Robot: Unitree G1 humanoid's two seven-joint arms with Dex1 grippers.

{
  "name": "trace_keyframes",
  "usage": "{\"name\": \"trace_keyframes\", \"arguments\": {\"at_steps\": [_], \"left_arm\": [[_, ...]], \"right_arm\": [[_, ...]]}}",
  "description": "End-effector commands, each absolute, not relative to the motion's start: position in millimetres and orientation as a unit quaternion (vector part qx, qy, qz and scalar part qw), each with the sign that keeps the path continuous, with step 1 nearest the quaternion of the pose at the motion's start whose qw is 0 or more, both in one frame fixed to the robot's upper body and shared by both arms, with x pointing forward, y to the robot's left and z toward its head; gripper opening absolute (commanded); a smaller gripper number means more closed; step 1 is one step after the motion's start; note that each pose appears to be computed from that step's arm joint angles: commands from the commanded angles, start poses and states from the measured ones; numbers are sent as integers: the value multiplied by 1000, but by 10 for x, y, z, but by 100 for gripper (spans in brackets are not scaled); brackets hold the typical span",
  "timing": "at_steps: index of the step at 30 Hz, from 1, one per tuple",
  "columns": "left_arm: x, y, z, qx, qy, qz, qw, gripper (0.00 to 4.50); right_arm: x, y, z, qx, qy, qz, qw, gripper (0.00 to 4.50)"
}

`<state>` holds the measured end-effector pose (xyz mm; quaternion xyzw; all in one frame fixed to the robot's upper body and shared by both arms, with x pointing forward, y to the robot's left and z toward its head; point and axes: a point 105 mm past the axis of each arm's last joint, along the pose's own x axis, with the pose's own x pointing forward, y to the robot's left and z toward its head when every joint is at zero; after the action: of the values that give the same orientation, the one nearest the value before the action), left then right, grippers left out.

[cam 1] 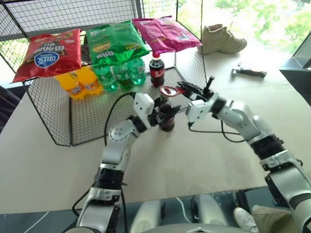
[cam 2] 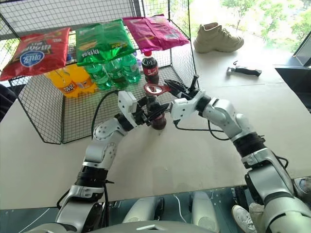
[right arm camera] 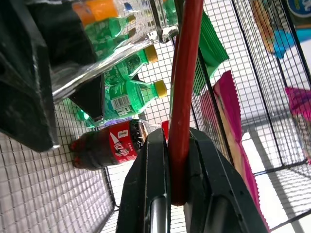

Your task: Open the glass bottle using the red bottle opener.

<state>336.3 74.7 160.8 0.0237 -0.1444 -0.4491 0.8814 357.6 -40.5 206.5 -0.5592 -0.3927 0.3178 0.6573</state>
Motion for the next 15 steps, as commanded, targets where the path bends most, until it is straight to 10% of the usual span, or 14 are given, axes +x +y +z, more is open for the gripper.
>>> {"name": "trace_keyframes", "arguments": {"at_steps": [1, 15], "left_arm": [[3336, 626, 1700, 29, -162, -467, 869, 232], [3330, 633, 1678, 24, -159, -465, 870, 232]], "right_arm": [[3563, -411, 2264, -595, -423, 302, 613, 0], [3567, -534, 2641, -598, -472, 241, 602, 0]]}}
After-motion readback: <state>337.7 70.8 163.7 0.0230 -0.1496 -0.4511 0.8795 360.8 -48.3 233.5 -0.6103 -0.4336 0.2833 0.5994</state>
